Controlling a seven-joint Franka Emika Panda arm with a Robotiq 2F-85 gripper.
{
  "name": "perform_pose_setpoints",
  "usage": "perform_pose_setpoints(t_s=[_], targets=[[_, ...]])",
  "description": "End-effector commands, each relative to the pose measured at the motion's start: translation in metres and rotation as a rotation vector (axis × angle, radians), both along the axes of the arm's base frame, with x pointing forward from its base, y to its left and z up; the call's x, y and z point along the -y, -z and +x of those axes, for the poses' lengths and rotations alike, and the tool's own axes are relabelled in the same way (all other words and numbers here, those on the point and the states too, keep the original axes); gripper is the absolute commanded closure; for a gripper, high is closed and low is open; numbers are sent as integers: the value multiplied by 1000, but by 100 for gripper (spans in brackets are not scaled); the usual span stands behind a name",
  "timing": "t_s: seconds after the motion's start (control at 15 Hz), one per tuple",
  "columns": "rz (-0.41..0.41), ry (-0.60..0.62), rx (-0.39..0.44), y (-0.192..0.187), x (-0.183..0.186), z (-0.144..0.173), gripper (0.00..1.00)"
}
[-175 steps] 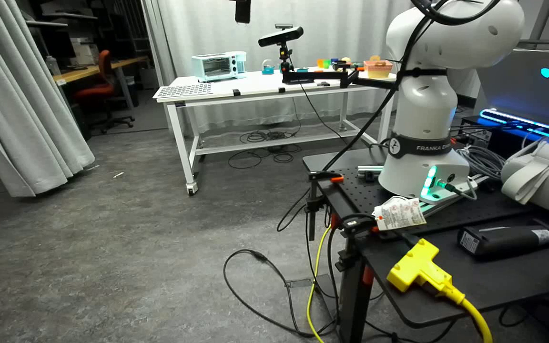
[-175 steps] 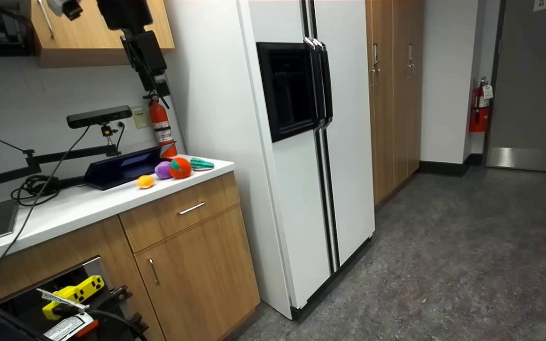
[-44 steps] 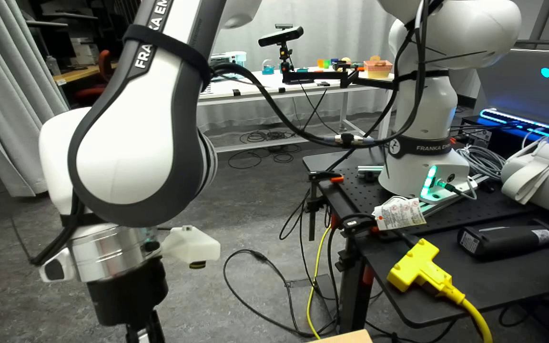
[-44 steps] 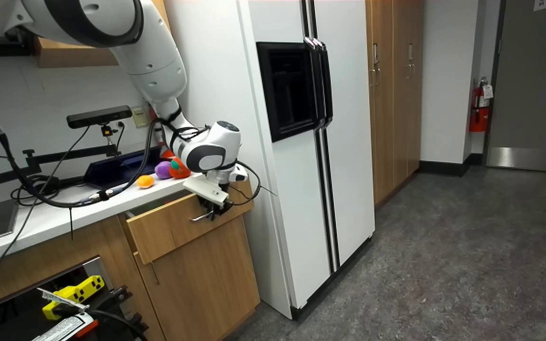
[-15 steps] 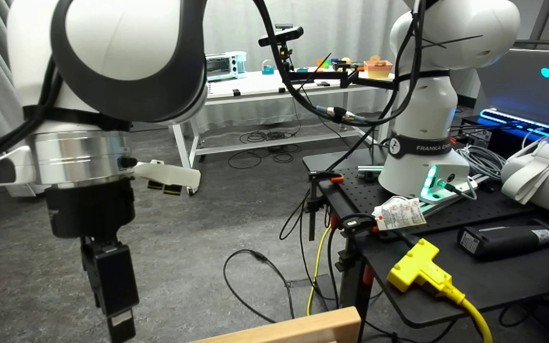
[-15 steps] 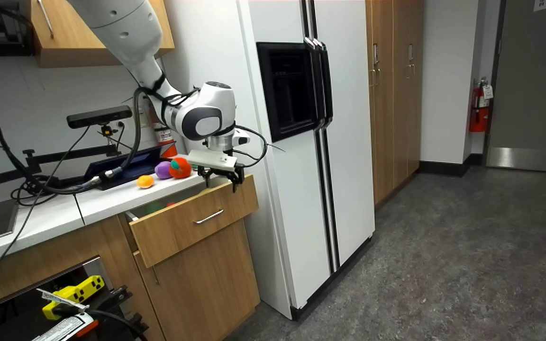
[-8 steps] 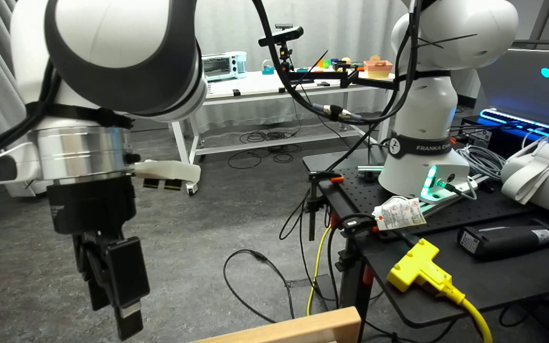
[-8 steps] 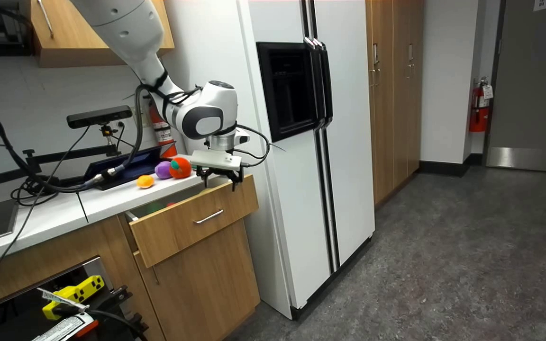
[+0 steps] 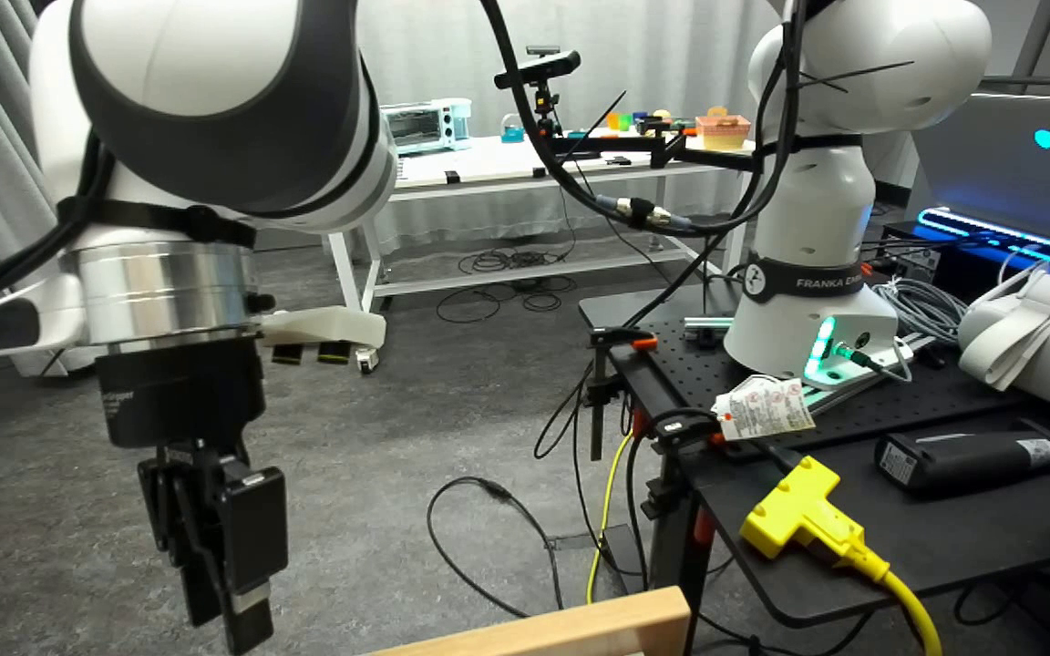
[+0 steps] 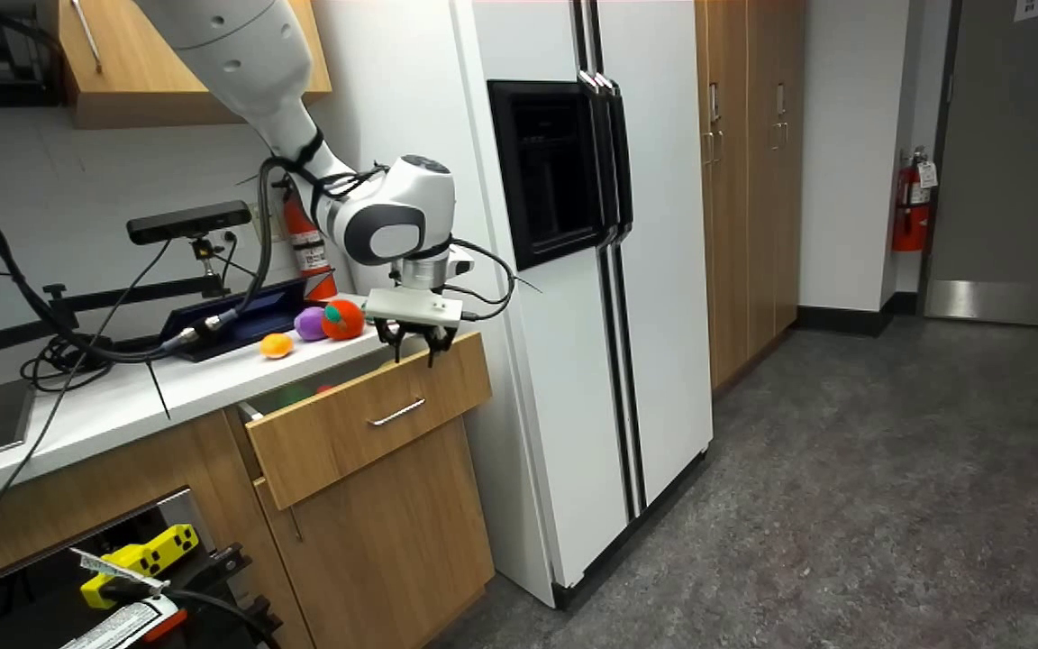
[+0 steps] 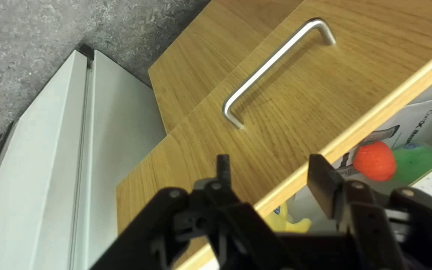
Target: Open the drawer on the right
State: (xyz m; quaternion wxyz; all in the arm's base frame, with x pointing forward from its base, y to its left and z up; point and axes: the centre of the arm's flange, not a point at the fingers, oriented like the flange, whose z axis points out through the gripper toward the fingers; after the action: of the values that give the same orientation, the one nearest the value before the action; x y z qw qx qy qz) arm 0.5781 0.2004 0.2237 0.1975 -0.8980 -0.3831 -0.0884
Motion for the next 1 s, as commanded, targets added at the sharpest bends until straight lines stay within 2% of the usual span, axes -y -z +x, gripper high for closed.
perform_pose_setpoints(t_s=[0.0, 0.2, 0.27, 0.4, 0.47, 0.93], targets=[[49, -43, 38, -3, 5, 0, 73], [91, -64, 79, -3, 4, 2, 95], [104, -69, 82, -3, 3, 2, 100], [117, -80, 77, -3, 3, 1, 100], [80, -61, 64, -2, -1, 2, 99], [86, -74, 75, -2, -1, 3, 100]])
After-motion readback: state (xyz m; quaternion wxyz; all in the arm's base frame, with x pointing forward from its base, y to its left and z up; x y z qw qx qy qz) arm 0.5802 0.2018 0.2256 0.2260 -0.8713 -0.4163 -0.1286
